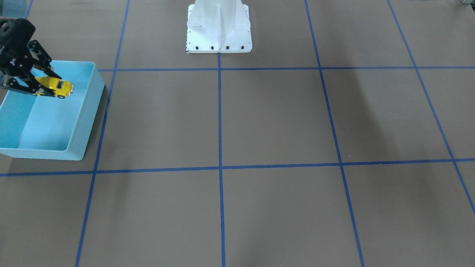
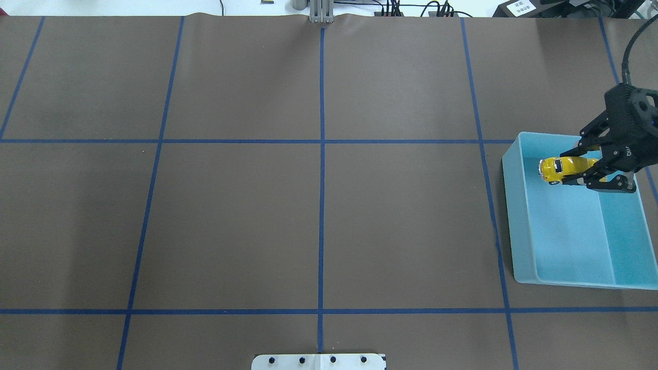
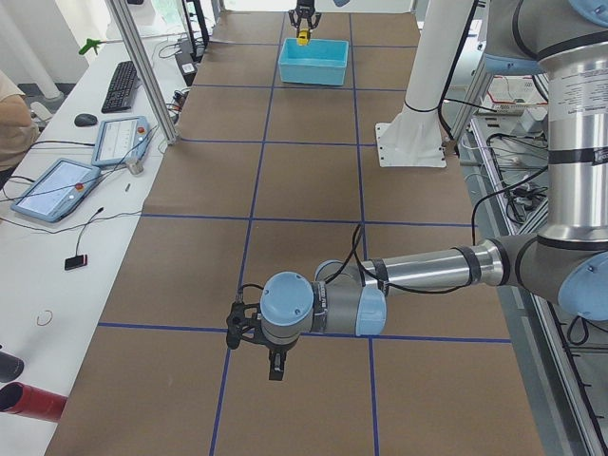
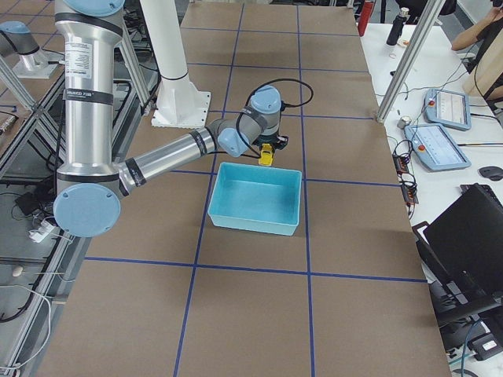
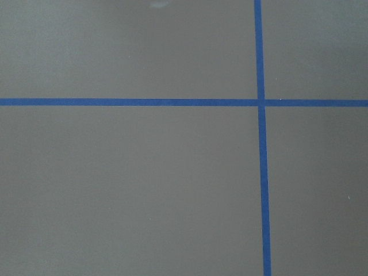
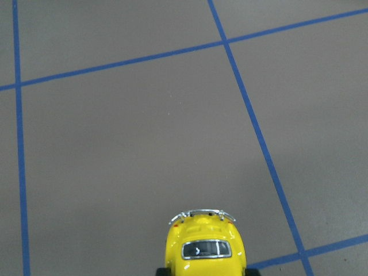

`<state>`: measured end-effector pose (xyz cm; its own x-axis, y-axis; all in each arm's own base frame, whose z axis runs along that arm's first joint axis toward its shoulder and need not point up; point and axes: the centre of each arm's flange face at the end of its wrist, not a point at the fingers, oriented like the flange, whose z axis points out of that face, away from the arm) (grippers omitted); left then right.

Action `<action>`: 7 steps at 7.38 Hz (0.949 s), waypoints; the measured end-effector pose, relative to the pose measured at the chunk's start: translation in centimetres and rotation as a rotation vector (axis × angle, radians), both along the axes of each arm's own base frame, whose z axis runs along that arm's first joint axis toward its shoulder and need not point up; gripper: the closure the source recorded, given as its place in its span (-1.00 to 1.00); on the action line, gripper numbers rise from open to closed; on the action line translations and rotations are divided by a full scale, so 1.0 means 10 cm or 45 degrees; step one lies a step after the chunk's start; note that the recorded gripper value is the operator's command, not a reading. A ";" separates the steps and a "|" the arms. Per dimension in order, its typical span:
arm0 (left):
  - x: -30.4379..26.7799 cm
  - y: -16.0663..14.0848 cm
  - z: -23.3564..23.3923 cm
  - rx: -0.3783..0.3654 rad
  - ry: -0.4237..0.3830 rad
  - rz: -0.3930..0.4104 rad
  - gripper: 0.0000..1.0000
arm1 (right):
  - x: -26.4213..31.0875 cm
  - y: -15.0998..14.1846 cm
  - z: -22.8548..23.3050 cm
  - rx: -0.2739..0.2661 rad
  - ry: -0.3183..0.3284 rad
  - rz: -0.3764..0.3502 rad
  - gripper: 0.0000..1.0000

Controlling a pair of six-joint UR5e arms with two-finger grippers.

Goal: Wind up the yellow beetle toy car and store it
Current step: 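Lower the car into the bin and open the right gripper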

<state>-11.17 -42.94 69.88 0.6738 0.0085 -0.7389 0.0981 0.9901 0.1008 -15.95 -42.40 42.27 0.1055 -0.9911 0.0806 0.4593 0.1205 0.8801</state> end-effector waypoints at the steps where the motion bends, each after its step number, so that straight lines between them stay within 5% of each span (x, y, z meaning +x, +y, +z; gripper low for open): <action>1: 0.00 0.00 0.00 0.001 0.000 0.000 -1.00 | -0.02 -0.04 0.29 0.001 0.009 -0.010 1.00; 7: 0.00 0.00 0.00 0.001 0.000 0.000 -1.00 | -0.14 -0.18 1.25 -0.056 0.041 -0.018 1.00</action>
<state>-11.17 -42.98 69.86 0.6738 0.0089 -0.7388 0.0981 0.9900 0.1013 -17.30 -44.21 54.74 0.0944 -0.9881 0.1213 0.4892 0.1522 0.8588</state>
